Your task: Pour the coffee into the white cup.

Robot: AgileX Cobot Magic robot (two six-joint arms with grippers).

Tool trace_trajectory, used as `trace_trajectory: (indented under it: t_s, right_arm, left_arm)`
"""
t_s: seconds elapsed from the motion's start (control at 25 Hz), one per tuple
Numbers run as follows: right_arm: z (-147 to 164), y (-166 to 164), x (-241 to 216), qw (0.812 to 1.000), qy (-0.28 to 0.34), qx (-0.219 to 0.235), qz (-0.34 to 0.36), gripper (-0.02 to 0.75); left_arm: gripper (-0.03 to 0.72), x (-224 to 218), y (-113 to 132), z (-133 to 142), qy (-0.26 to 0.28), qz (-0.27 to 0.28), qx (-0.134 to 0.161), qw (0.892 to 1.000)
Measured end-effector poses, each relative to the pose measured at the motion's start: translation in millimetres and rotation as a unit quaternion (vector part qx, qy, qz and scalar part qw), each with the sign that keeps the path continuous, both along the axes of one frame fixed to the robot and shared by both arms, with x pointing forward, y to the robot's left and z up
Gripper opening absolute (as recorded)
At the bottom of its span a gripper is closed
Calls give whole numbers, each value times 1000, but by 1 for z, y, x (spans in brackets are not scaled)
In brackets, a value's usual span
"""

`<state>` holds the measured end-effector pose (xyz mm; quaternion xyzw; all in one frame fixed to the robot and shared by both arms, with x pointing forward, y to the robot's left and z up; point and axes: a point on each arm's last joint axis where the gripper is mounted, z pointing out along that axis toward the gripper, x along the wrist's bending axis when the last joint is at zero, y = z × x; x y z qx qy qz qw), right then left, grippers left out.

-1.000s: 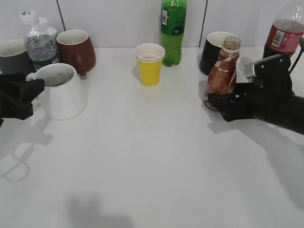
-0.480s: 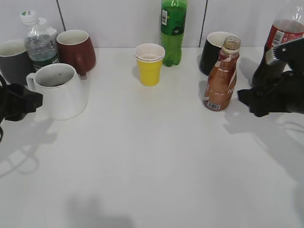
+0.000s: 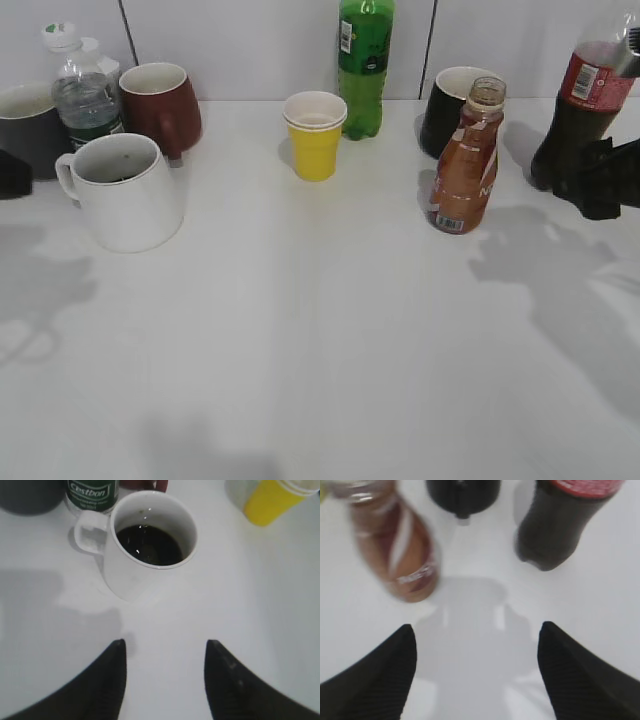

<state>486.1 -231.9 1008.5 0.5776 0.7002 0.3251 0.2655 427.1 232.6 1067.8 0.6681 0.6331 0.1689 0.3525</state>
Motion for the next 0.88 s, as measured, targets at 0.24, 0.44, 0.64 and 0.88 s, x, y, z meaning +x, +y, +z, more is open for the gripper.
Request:
trace_trajectory:
  t_s: [0.24, 0.44, 0.64, 0.88]
  right_arm:
    - [36, 17, -39, 999, -21, -10, 45, 581]
    - [74, 10, -84, 996, -68, 28, 59, 580]
    - [100, -15, -131, 990, -109, 65, 55, 580]
    - [102, -47, -178, 993, -103, 52, 38, 579]
  left_arm:
    - [387, -36, 12, 28, -24, -34, 24, 999]
    - [387, -73, 26, 45, -64, -58, 44, 995]
    - [387, -107, 39, 55, -105, -58, 47, 992]
    - [387, -143, 52, 40, -133, -55, 39, 989]
